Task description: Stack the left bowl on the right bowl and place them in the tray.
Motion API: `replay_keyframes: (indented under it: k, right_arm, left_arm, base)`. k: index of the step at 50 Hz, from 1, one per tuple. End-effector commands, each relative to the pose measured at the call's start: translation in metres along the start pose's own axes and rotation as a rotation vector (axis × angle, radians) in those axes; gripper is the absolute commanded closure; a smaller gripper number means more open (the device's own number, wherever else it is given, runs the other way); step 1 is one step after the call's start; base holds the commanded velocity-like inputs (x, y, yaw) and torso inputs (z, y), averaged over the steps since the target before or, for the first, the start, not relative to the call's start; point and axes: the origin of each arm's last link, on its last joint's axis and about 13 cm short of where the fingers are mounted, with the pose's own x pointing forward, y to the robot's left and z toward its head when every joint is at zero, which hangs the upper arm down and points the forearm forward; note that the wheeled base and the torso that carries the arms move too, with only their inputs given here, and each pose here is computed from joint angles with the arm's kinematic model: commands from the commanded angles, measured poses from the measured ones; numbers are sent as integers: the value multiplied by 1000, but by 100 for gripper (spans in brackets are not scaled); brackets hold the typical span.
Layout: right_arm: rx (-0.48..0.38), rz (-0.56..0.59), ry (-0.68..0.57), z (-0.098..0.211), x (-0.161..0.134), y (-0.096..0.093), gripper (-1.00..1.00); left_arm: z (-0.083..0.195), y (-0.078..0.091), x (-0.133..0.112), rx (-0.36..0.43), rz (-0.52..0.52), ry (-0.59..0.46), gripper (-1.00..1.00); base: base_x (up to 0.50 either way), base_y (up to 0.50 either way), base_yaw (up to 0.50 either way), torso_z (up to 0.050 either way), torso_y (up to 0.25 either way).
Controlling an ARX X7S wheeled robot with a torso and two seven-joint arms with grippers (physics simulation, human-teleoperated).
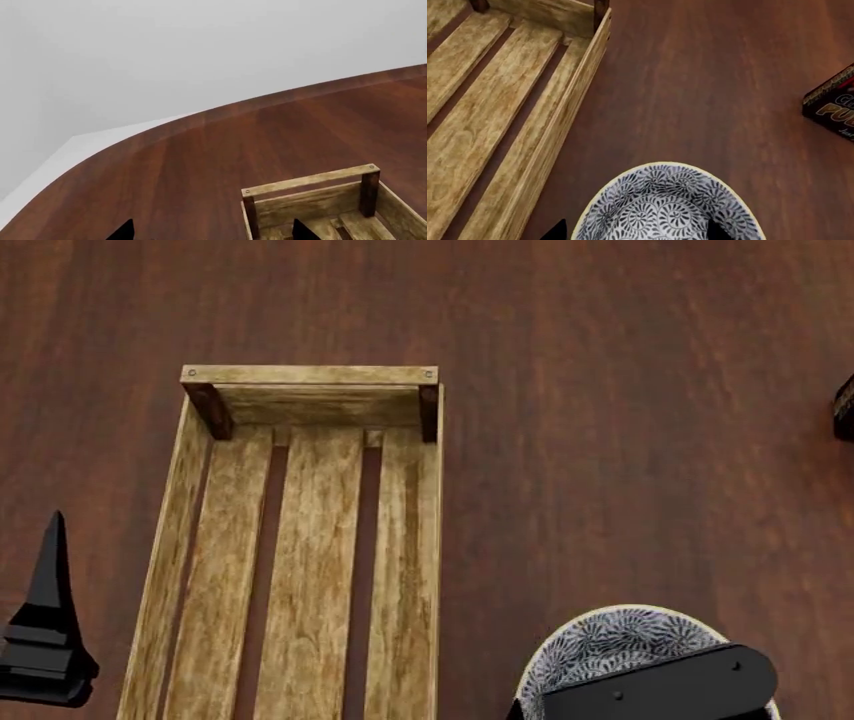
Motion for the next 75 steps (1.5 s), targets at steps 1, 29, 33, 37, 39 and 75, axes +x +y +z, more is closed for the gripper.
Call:
replay_keyframes:
  k: [1,29,33,37,39,75]
  right_arm:
    - [-13,53,41,-12,2,5,-100]
    - [-8,123,146,-43,21,12,-100]
    - [-9,128,160,-45,25,12,-100]
    - [-9,134,174,-46,29,12,-100]
    - [-9,137,179,-47,31,12,-100]
    - [-7,180,256,-66,46,20,-100]
  left_arm:
    - [-2,-2,0,10,-10,2,-100]
    - [-2,-5,-1,21,-29,1,-100]
    - [-2,-5,-1,23,-30,1,-100]
    - [-2,-4,-2,24,-31,2,-100]
    - [-2,-4,-2,24,-31,2,-100]
    - [-3,-5,-2,25,-37,5,-100]
  base:
    - [0,0,0,0,0]
    - [0,0,0,0,0]
    - [0,0,0,0,0]
    - [0,0,0,0,0]
    - [0,0,0,0,0]
    - [0,0,0,0,0]
